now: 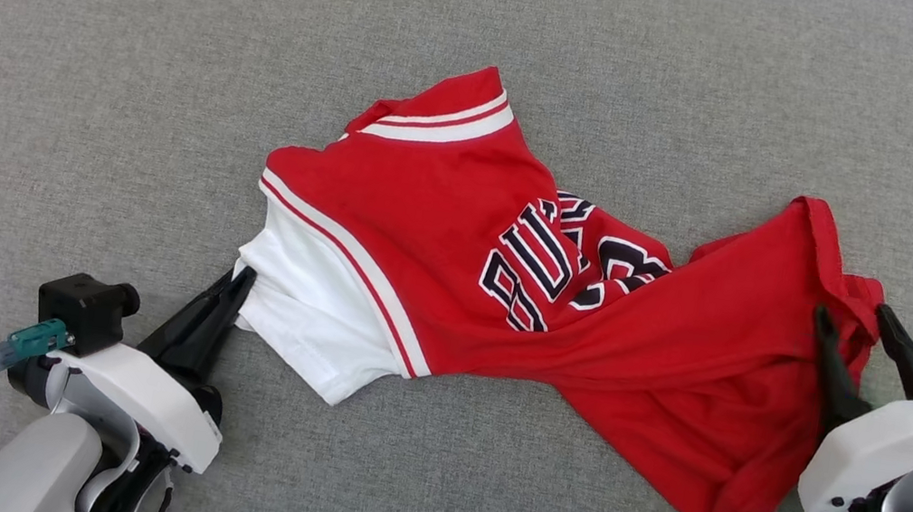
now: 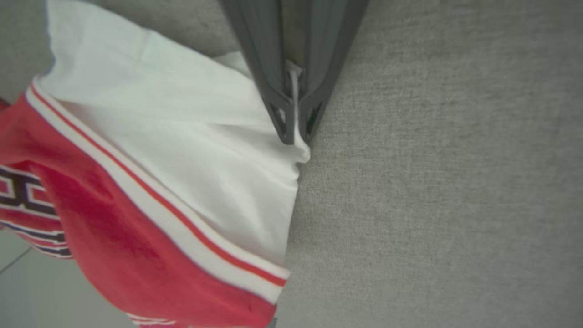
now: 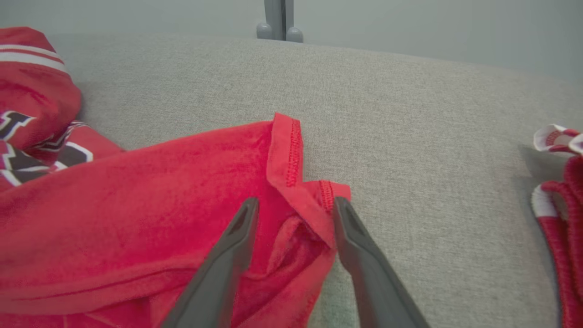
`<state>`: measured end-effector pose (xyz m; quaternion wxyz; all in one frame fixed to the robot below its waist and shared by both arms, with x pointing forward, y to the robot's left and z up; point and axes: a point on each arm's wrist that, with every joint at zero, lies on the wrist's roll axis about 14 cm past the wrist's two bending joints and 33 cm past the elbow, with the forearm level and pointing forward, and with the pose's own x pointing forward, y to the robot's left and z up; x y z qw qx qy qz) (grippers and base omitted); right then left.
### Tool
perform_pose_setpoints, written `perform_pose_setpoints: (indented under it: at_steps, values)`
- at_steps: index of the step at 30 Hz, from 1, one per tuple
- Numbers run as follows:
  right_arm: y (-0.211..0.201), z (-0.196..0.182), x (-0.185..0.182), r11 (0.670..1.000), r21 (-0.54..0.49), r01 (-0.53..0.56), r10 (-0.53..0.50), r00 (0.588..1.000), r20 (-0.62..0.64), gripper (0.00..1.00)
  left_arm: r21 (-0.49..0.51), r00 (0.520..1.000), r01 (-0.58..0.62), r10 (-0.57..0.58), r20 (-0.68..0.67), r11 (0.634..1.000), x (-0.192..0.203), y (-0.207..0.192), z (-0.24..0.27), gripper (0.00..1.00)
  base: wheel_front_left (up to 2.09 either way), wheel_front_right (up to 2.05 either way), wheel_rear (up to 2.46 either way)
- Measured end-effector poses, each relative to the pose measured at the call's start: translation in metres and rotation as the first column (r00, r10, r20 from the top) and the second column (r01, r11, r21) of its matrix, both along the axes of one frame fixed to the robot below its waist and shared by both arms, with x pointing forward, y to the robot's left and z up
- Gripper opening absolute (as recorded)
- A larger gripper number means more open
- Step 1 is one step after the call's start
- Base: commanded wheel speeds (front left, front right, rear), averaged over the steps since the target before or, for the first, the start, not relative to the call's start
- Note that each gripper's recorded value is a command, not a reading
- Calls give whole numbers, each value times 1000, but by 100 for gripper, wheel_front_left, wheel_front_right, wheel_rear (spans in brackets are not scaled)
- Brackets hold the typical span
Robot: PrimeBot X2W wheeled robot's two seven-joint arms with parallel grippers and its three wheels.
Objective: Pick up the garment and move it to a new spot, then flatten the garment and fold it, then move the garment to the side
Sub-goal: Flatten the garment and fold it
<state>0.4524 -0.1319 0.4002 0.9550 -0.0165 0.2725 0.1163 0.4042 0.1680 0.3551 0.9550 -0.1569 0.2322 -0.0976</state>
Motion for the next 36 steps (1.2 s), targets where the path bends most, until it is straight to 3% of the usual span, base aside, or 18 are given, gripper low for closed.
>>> perform_pose_setpoints:
  at_steps: [7, 15, 20, 26, 29, 32, 36]
  values:
    - [-4, 23, 8, 999, 45, 32, -34, 998, 61, 0, 10, 998, -39, 38, 45, 999, 7, 15, 7, 0, 0, 0, 0]
    - [-22, 94, 10, 984, 160, 83, -134, 931, 338, 0, 43, 941, -94, 75, 331, 995, 49, 41, 93, 0, 0, 0, 0]
    - [-29, 159, 12, 978, 197, 68, -166, 825, 541, 0, 51, 838, -91, 49, 543, 995, 64, 39, 173, 0, 0, 0, 0]
    - [-38, 250, 8, 966, 256, 24, -212, 638, 740, 0, 34, 632, -93, 33, 775, 995, 68, 34, 293, 0, 0, 0, 0]
    - [-41, 286, 4, 967, 256, 9, -217, 564, 797, 0, 32, 528, -82, 16, 849, 996, 65, 31, 351, 0, 0, 0, 0]
    - [-40, 312, 4, 974, 227, -11, -188, 523, 831, 0, 45, 465, -72, -6, 885, 996, 64, 28, 393, 0, 0, 0, 0]
    - [-42, 320, 10, 983, 185, 0, -158, 524, 837, 0, 43, 470, -49, -15, 883, 998, 73, 23, 412, 0, 0, 0, 0]
